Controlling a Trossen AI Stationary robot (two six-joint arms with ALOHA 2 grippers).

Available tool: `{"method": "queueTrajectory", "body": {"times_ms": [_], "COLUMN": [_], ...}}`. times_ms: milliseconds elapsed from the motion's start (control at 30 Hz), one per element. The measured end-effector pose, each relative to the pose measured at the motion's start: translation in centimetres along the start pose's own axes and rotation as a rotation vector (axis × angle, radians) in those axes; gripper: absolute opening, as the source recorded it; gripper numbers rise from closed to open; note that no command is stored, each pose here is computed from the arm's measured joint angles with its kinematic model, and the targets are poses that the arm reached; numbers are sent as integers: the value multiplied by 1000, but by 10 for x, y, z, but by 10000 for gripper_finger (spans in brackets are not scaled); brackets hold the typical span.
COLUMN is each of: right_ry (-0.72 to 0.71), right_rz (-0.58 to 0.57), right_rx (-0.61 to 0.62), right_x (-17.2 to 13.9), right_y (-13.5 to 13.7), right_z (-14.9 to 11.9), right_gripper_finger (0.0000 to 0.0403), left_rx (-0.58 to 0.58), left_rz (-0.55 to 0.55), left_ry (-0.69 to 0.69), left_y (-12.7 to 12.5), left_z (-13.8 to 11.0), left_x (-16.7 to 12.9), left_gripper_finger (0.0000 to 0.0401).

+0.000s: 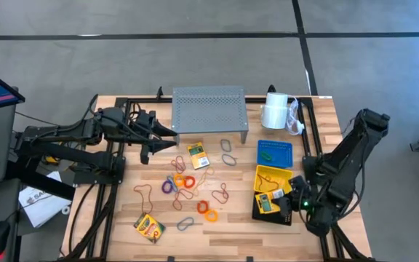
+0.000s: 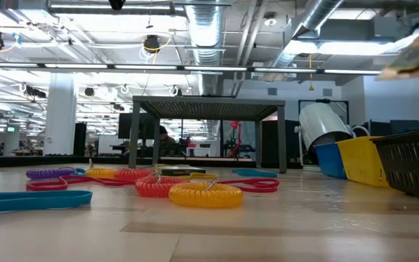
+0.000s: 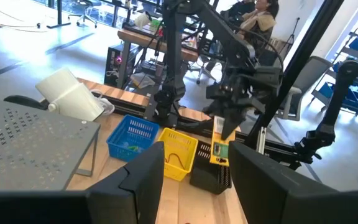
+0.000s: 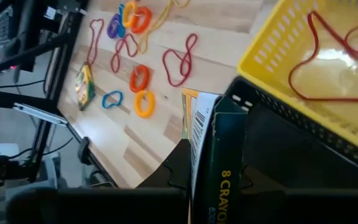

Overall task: Pick & Place Office Desk Supplies
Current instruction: Put the crayon box into the black basket

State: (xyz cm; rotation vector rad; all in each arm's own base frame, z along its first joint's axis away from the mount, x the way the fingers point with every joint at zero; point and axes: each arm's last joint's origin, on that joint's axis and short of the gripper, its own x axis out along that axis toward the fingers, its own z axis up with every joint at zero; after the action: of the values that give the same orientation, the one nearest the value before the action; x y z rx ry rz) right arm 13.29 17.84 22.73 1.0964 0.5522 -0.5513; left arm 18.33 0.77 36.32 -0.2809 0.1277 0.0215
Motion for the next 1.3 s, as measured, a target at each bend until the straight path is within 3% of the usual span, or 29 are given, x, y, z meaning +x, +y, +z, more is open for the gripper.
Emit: {"method": "queueTrajectory", "body": {"times_ms": [600, 1300], "right_ry": [-18, 7], "right_rz": [-170, -171], "right_rx": [-94, -98], "right_x": [44, 45], "right_y": [-15, -17], "right_z": [-34, -40], "right_gripper_finger": [25, 34], "left_rx": [-29, -66], "left_rz": [0, -5], "left_ry": [-1, -13], "left_y": [0, 0], "left_z": [0, 1], "left_x": [0, 0], "left_gripper_finger": [173, 173]}}
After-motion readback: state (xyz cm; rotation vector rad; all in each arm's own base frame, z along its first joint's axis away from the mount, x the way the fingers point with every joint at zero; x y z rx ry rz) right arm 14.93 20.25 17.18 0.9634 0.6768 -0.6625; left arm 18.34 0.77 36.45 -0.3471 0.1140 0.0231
